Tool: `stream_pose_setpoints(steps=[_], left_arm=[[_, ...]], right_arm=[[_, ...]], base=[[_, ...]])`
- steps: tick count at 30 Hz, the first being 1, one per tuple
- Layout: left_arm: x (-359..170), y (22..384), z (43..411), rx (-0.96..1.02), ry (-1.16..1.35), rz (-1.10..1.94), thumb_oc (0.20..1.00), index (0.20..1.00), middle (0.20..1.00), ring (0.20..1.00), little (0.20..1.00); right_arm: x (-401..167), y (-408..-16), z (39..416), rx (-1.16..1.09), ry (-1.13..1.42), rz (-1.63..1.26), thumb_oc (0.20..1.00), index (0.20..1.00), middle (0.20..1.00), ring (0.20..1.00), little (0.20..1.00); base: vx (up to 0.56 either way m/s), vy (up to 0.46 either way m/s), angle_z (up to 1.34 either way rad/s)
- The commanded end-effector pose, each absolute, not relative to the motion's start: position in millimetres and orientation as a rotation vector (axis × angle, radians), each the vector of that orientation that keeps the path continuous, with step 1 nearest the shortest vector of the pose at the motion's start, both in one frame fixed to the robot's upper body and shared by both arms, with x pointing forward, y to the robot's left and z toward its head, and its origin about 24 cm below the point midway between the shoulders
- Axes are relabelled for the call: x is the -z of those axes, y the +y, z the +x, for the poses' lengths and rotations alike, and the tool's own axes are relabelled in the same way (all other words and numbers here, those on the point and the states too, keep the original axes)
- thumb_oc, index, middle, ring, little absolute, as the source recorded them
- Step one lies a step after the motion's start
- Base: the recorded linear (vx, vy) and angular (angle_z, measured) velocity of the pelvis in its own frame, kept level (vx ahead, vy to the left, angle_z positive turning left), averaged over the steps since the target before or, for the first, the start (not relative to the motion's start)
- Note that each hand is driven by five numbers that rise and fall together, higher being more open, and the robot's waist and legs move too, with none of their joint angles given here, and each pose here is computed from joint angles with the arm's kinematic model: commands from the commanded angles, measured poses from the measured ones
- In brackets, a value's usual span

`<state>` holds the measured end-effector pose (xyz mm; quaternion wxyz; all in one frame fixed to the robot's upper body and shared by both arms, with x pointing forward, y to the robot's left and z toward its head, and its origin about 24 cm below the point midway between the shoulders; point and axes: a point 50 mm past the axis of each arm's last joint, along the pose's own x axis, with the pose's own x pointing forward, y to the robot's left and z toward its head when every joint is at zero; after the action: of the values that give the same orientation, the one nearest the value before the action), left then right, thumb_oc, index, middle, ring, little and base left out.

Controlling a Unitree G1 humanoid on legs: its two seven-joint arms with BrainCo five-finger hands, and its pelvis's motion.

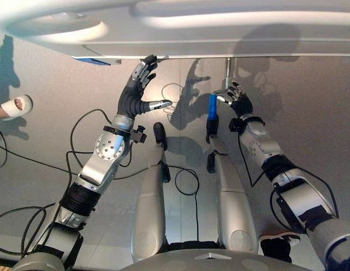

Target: Raise the hospital bed

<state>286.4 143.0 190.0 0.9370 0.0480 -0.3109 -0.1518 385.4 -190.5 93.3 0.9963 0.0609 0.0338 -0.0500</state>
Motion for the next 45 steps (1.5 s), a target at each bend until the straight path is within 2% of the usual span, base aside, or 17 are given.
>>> stream_pose_setpoints(steps=[1, 7, 19, 34, 36, 45], left_arm=[[-214, 142, 268, 0.354, -0.767, 0.036, 1.000, 1.000, 1.000, 1.000, 1.000], [-216, 138, 268, 0.426, -0.752, 0.071, 1.000, 1.000, 1.000, 1.000, 1.000], [-230, 126, 266, 0.454, -0.816, 0.042, 1.000, 1.000, 1.000, 1.000, 1.000], [-232, 129, 266, 0.419, -0.832, 0.031, 1.000, 1.000, 1.000, 1.000, 1.000], [-230, 131, 266, 0.401, -0.829, 0.042, 1.000, 1.000, 1.000, 1.000, 1.000], [-229, 132, 265, 0.386, -0.829, 0.054, 1.000, 1.000, 1.000, 1.000, 1.000]], right_arm=[[-93, -176, 385, 0.044, 0.076, 0.203, 1.000, 1.000, 1.000, 1.000, 1.000], [-89, -175, 385, 0.028, 0.105, 0.271, 1.000, 1.000, 1.000, 1.000, 1.000], [-72, -176, 386, 0.061, 0.211, 0.210, 1.000, 1.000, 1.000, 1.000, 1.000], [-112, -139, 396, -0.109, 0.075, 0.176, 1.000, 1.000, 1.000, 1.000, 1.000], [-125, -124, 394, -0.189, 0.015, 0.191, 1.000, 1.000, 1.000, 1.000, 1.000], [-129, -127, 387, -0.219, -0.027, 0.178, 1.000, 1.000, 1.000, 1.000, 1.000]], base=[[0.01, 0.031, 0.01], [0.00, 0.006, 0.00], [0.00, 0.012, 0.00], [0.00, 0.000, 0.00], [0.00, 0.000, 0.00], [0.00, 0.000, 0.00]])
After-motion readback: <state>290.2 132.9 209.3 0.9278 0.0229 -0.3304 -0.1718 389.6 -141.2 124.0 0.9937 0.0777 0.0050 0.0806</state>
